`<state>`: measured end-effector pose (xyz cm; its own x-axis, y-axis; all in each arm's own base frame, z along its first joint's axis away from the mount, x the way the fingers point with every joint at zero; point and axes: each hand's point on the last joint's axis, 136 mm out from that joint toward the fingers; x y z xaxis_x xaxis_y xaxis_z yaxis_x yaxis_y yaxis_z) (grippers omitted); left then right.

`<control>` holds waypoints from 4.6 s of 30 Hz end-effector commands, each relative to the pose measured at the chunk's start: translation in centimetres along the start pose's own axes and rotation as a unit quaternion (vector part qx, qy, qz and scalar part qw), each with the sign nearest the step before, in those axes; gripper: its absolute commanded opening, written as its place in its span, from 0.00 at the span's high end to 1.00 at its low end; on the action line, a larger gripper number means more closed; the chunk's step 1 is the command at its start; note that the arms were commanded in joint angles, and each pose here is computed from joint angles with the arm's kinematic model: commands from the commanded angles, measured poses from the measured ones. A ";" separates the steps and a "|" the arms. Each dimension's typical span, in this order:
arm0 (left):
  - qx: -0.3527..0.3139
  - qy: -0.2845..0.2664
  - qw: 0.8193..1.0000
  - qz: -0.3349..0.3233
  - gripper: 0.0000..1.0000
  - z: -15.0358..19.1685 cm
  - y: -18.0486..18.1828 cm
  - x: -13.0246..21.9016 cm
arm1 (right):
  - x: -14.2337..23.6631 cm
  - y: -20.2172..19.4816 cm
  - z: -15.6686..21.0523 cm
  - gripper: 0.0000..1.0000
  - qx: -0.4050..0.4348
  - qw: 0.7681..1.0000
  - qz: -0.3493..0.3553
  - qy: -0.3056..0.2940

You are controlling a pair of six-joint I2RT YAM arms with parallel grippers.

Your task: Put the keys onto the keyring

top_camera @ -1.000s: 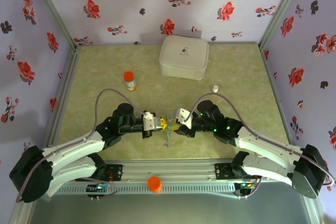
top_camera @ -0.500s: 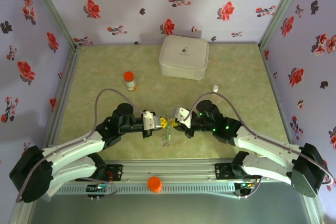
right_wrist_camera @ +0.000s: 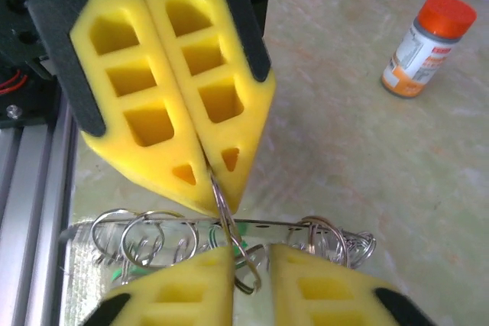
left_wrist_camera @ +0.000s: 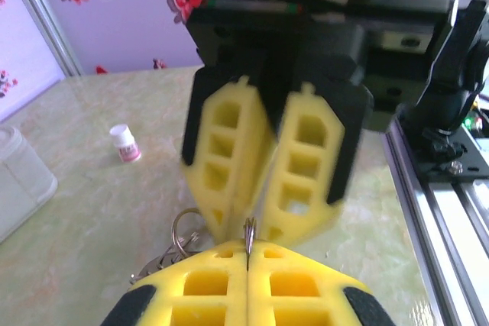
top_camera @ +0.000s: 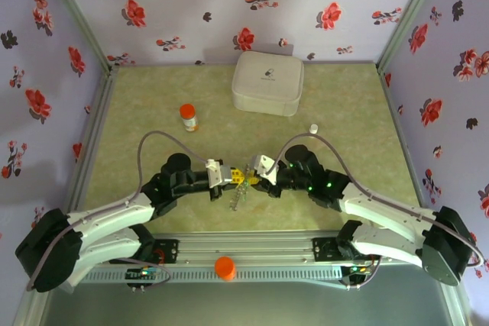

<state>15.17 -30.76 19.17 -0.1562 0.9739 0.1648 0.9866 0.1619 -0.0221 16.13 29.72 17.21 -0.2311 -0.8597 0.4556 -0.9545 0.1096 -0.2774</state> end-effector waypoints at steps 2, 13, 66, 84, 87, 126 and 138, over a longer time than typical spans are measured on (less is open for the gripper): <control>-0.017 -0.050 0.998 0.023 1.00 -2.7 -0.9 0.1 | 0.3 -0.2 0.2 0.71 -0.002 1.000 0.014 -0.005; -0.010 -0.045 0.999 0.028 1.00 -2.0 -0.9 -0.2 | 1.5 0.7 -0.7 0.71 0.030 0.999 0.007 -0.037; -0.012 -0.052 0.997 0.058 1.00 -3.2 -1.6 -0.4 | 2.2 0.5 -0.5 0.98 0.031 0.999 0.011 -0.011; -0.009 -0.048 0.994 0.094 1.00 -3.6 -2.6 -0.6 | 0.6 0.3 0.2 1.00 0.011 1.000 -0.012 0.016; -0.008 -0.049 0.994 0.093 1.00 -3.5 -2.6 -0.5 | 0.9 0.5 0.2 1.00 0.009 1.000 -0.014 0.012; -0.017 -0.025 0.997 0.074 1.00 -1.8 -1.9 -0.7 | 2.3 0.6 -2.8 0.79 0.018 0.998 -0.007 -0.063; -0.022 -0.010 0.997 0.069 1.00 -1.2 -1.8 -0.8 | 2.1 1.0 -3.2 0.91 0.017 0.997 -0.023 -0.066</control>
<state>13.72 -32.02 20.04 -0.0218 0.9890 0.1465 0.9990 0.0274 -0.0363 14.03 28.99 19.06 -0.1686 -0.9007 0.4003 -0.9607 0.0594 -0.2710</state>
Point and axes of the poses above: each hand's point on the last joint's axis, 136 mm out from that joint toward the fingers, its own x axis back along the fingers, its own y axis along the line the jaws close on, z = x × y, and after that the axes turned 11 degrees about x, right-handed
